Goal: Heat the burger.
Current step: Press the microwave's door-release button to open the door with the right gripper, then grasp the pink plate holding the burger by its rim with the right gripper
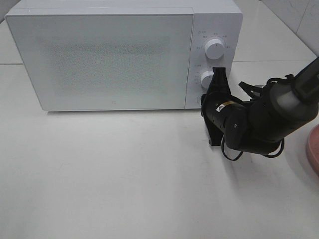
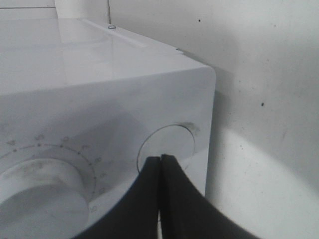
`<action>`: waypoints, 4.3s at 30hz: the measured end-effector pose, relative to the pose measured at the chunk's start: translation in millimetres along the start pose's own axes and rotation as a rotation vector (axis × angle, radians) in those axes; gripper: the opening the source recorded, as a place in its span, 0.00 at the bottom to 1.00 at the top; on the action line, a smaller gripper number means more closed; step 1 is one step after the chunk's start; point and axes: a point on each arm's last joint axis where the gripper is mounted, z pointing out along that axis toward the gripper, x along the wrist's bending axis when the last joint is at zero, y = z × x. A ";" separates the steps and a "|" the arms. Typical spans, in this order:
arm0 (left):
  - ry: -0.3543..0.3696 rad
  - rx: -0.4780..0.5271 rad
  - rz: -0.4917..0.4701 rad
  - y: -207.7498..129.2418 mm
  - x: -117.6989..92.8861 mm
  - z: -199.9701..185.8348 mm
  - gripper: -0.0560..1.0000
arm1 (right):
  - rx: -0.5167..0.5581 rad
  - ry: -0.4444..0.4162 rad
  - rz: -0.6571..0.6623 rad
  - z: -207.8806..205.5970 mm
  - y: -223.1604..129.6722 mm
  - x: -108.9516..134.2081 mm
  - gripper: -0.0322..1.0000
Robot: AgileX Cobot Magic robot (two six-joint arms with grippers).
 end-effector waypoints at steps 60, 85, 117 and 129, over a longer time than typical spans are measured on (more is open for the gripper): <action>0.000 0.000 0.000 0.0 0.0 0.0 0.99 | -0.113 -0.001 0.066 30.6 -13.8 -0.8 0.04; 0.000 0.000 0.000 0.0 0.0 0.0 0.99 | 0.014 -0.132 -0.047 -18.2 2.6 4.4 0.04; 0.000 0.000 0.000 0.0 0.0 0.0 0.99 | 0.515 -0.492 -0.986 -120.8 58.5 39.2 0.10; 0.000 0.000 0.000 0.0 0.0 0.0 0.99 | 0.678 -0.568 -1.434 -152.1 76.9 44.9 0.13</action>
